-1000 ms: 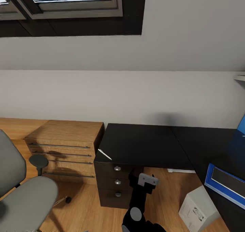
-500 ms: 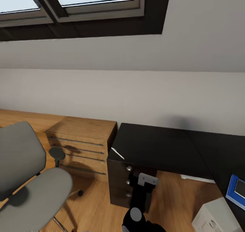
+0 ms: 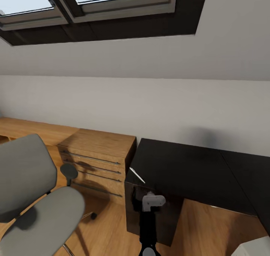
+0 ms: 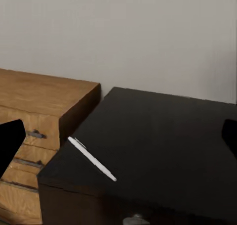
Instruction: In the bedroom, organize the workspace by keeping the computer under the desk, ensuring the monitor is on the desk, placing the keyboard on the desk next to the monitor, placing the mouse on the desk next to the keyboard, moving the folder from the swivel chair onto the desk next to the mouse, stacking the notebook on top of the folder with the pen on top of the notebook, and positioning the swivel chair next to the desk.
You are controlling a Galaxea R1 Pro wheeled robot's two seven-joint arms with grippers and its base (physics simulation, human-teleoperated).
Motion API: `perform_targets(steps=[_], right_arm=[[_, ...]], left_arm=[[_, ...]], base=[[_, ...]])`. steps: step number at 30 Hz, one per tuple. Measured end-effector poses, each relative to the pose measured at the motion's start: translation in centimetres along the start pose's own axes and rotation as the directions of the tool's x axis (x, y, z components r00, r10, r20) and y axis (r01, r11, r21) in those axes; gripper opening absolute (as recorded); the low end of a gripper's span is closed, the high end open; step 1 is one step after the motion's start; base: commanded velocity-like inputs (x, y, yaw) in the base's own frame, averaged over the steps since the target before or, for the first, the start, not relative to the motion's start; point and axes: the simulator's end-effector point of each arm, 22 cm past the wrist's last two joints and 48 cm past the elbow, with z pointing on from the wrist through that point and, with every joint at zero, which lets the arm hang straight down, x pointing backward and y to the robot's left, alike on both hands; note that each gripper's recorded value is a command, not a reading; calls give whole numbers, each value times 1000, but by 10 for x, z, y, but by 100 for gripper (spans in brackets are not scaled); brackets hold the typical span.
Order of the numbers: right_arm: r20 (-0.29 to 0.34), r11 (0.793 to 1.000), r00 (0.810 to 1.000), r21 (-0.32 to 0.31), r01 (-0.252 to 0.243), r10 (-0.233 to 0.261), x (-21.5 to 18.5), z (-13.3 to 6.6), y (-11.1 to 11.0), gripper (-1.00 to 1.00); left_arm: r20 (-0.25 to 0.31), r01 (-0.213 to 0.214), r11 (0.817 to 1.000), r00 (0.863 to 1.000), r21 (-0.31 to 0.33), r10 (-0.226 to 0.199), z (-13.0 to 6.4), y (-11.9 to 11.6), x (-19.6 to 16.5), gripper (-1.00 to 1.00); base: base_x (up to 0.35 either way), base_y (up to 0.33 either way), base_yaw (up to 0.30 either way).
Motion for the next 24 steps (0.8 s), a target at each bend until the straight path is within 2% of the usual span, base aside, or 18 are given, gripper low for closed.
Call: perform_targets(steps=[2,3,4,5,6,7,8,10,11,13,17,18,19,21,24], right_arm=[[-24,998,999,-58,27,-29,0,16,5,100],[-56,991,996,-122,60,-67,-4,44,7,100],[-97,977,991,-201,70,-91,-11,79,6,100],[-119,969,988,-237,69,-99,-15,94,5,100],[-167,952,979,-299,64,-118,-15,116,3,100],[-251,922,957,-385,39,-145,-9,149,-3,100],[-276,911,948,-412,32,-158,-13,167,-7,100],[-315,904,933,-428,23,-173,-4,176,-11,100],[-374,897,907,-441,11,-195,15,182,-13,100],[-428,892,877,-451,-1,-216,41,181,-13,100],[-450,884,862,-467,-5,-233,56,176,-6,100],[-479,876,841,-483,-13,-252,71,165,5,100],[-491,874,832,-485,-15,-258,76,162,7,100],[-539,872,796,-488,-27,-277,99,148,10,100],[-570,872,771,-488,-39,-285,113,138,12,100]], left_arm=[[0,-1,1000,1000,-1,1,0,1,0,100],[0,-1,1000,1000,-2,1,0,1,0,100],[0,-1,1000,1000,-2,1,0,1,0,100],[0,-2,1000,1000,-2,2,0,1,0,100],[1,-2,1000,1000,-2,2,0,1,0,100],[7,0,1000,1000,-2,0,0,1,-2,100],[19,5,1000,1000,-2,-5,0,1,-4,100],[35,13,1000,999,-2,-13,0,1,-8,100],[61,24,1000,998,-1,-24,0,0,-14,100],[91,37,999,995,1,-37,-1,-1,-20,100],[128,56,998,990,3,-56,-3,-1,-28,100],[175,81,997,981,9,-81,-4,-1,-39,100],[188,89,996,978,11,-89,-5,0,-42,100],[231,113,993,966,18,-114,-7,0,-51,100],[258,128,991,957,24,-130,-9,0,-58,100]], base=[[38,0,1],[19,0,0],[15,0,0],[10,0,0],[4,0,0],[3,0,0],[2,0,0],[1,0,0],[0,0,0],[0,0,0],[0,0,0],[0,0,0],[0,0,0],[0,0,0],[0,0,0]])
